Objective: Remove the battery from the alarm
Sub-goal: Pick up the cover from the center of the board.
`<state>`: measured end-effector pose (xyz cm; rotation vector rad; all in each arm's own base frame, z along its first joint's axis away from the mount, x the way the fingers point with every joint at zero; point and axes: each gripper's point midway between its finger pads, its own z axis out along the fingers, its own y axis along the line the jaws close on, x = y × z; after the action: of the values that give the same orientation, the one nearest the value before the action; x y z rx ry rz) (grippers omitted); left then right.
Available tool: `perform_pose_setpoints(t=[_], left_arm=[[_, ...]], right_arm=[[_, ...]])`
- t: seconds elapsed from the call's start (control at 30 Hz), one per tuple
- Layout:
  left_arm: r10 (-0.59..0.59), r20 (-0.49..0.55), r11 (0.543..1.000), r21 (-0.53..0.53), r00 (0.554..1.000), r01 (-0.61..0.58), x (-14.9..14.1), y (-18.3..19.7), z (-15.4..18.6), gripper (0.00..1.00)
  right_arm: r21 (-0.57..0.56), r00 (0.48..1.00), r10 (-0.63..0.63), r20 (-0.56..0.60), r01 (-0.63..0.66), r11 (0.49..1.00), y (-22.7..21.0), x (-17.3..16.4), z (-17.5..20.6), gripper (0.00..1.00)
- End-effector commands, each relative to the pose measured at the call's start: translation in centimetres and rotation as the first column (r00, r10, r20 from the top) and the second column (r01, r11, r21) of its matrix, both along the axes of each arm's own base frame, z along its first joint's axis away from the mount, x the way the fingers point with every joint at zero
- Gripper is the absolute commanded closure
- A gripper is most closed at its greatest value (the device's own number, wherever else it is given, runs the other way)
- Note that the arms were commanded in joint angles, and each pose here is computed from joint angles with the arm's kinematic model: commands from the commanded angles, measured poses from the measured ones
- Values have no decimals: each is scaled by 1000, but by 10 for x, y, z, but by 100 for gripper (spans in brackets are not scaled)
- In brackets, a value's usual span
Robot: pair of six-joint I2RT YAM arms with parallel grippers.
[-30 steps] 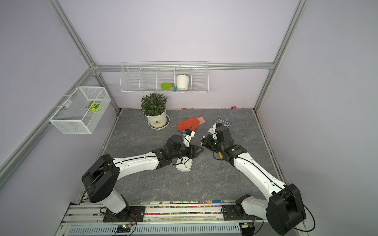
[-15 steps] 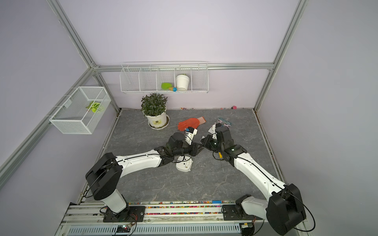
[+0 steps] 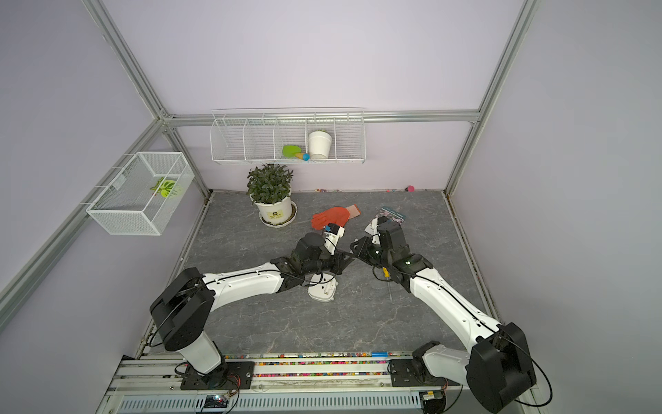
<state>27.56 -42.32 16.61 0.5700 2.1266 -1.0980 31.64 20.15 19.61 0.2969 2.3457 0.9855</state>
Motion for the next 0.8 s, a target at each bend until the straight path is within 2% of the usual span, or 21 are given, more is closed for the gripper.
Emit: perform_pose_setpoints(t=[0.0, 0.13, 0.23, 0.33, 0.4, 0.5, 0.6, 0.77], left_arm=[[44, 88, 992, 112, 995, -54, 7, 17, -3, 100], [49, 259, 945, 302, 965, -129, 9, 43, -13, 100], [-34, 424, 881, 440, 905, -173, 1, 52, -12, 100], [-136, 525, 835, 517, 840, -188, -10, 51, -8, 100], [-195, 560, 814, 550, 805, -185, -17, 49, -6, 100], [-242, 583, 791, 581, 775, -190, -21, 49, -5, 100], [-257, 600, 770, 601, 758, -214, -21, 51, -4, 100], [-280, 623, 759, 609, 730, -229, -27, 49, -1, 100]], right_arm=[[-16, 1000, 5, 10, -5, 1000, -13, -7, 16, 62], [43, 1000, 3, -21, -2, 999, -21, -15, 26, 60], [113, 997, -1, -75, 9, 994, -18, -21, 31, 59], [177, 985, 7, -170, 24, 984, -11, -25, 31, 59], [203, 974, 32, -225, 14, 979, -6, -29, 33, 59], [178, 960, 33, -278, 17, 984, -6, -32, 31, 59], [160, 943, 17, -333, 39, 986, -9, -37, 21, 59], [207, 919, 21, -394, 66, 976, -3, -40, 10, 59]])
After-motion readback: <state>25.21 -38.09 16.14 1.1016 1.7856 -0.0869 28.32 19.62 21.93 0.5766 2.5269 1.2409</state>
